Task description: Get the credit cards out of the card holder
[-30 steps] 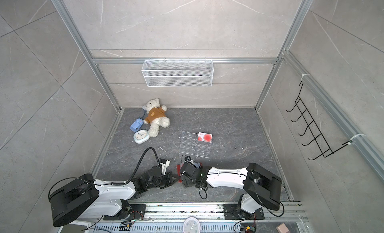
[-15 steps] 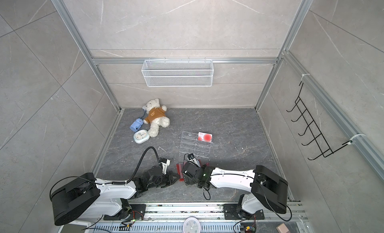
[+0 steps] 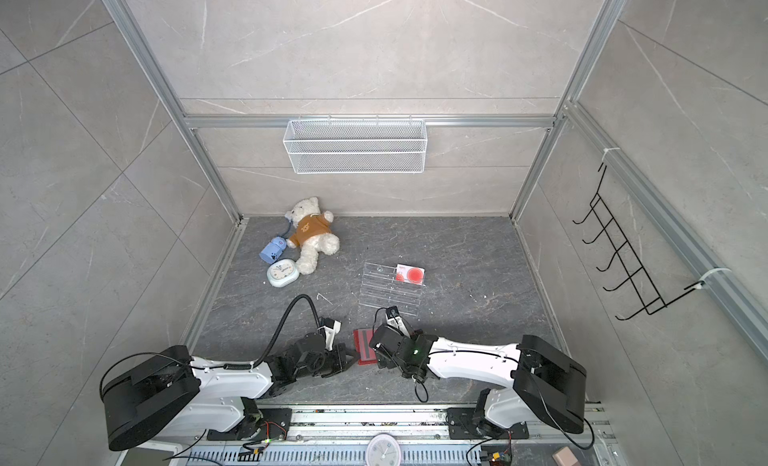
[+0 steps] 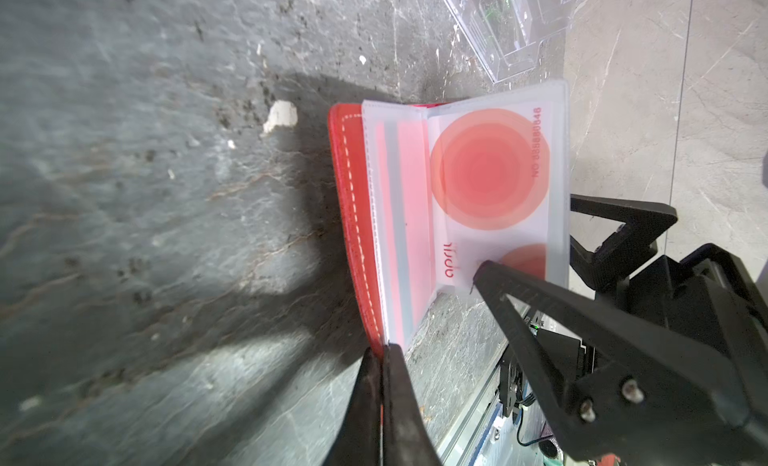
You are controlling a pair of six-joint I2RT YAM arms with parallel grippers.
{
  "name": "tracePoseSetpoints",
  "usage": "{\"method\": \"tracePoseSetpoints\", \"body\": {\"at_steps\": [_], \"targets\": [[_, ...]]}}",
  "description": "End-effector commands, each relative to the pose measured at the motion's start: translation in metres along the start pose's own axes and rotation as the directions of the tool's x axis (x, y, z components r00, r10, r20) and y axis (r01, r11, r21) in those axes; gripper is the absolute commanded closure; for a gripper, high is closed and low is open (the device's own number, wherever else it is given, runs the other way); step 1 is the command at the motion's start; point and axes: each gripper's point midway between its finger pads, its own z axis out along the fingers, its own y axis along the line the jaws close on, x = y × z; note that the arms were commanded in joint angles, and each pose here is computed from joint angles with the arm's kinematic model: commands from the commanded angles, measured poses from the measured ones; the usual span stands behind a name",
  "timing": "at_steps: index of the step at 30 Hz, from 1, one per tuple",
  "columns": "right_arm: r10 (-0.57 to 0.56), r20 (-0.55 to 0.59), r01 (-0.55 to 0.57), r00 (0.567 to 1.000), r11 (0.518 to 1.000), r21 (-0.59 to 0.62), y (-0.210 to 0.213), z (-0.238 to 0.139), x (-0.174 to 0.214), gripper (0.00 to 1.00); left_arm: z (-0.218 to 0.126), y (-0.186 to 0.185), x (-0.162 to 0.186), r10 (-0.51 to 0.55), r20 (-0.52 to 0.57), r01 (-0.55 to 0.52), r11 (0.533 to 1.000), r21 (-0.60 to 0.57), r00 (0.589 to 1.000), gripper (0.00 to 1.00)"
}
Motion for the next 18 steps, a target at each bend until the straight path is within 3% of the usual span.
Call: {"method": "tracePoseSetpoints", "body": {"at_steps": [1,18], "targets": [[0.026,0.010,-0.026,1.000,0.999,0.037,-0.013,-0.005,0.002,0.00,0.000,-0.007,0.001,0.022,-0.009,-0.022,1.000,0.012,1.000,1.00],[0.041,0.028,-0.042,0.999,0.999,0.017,-0.022,-0.020,0.003,0.00,-0.011,0.009,-0.001,0.079,-0.008,-0.080,0.992,-0.093,0.997,1.00]]}}
